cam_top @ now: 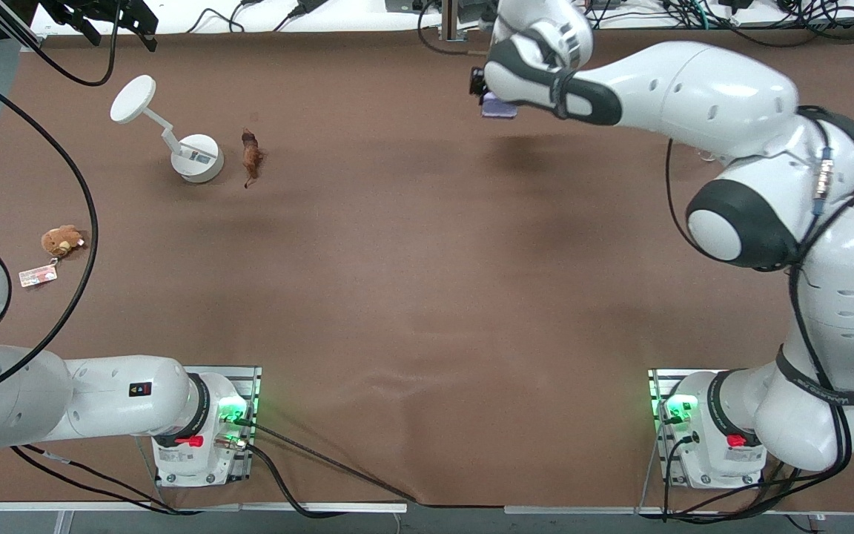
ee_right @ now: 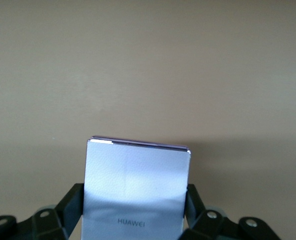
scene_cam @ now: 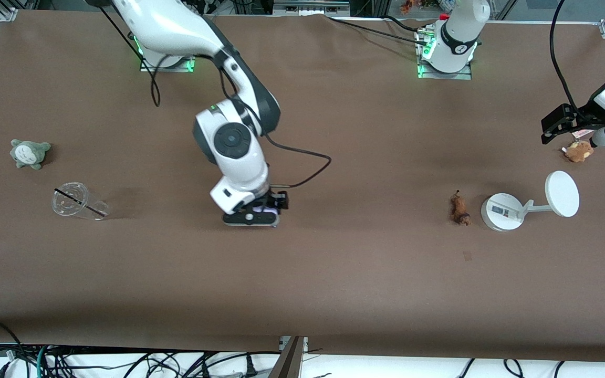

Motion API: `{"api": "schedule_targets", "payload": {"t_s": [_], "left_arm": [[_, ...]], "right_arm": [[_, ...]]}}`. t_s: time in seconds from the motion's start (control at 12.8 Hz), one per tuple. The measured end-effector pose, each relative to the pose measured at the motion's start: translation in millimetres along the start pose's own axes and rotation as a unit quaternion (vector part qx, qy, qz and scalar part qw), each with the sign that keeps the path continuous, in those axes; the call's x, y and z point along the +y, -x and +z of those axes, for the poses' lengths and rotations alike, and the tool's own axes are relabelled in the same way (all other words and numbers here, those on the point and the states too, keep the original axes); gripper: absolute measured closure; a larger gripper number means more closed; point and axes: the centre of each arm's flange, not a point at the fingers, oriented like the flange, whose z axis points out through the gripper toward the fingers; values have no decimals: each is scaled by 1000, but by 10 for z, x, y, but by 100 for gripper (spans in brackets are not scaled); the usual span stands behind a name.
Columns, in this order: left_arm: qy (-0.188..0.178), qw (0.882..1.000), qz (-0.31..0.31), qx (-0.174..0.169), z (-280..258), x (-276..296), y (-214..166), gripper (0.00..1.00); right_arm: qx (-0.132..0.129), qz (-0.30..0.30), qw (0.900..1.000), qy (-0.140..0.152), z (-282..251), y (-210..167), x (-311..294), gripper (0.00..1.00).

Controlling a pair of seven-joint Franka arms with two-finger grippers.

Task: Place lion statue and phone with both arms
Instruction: 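Carry the silver phone with the right gripper toward the clear cup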

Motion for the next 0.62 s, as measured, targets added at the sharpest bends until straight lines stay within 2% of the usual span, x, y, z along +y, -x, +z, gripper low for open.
{"api": "schedule_targets", "payload": {"t_s": [0.31, 0.62], "left_arm": [[1, 1000, -3, -14, 7, -28, 28, 0], [2, 1000, -3, -21, 34, -31, 33, 0]], "right_arm": [[-50, 18, 997, 49, -1005, 38, 612, 15], [-68, -21, 995, 68, -1553, -127, 1488, 15]]}}
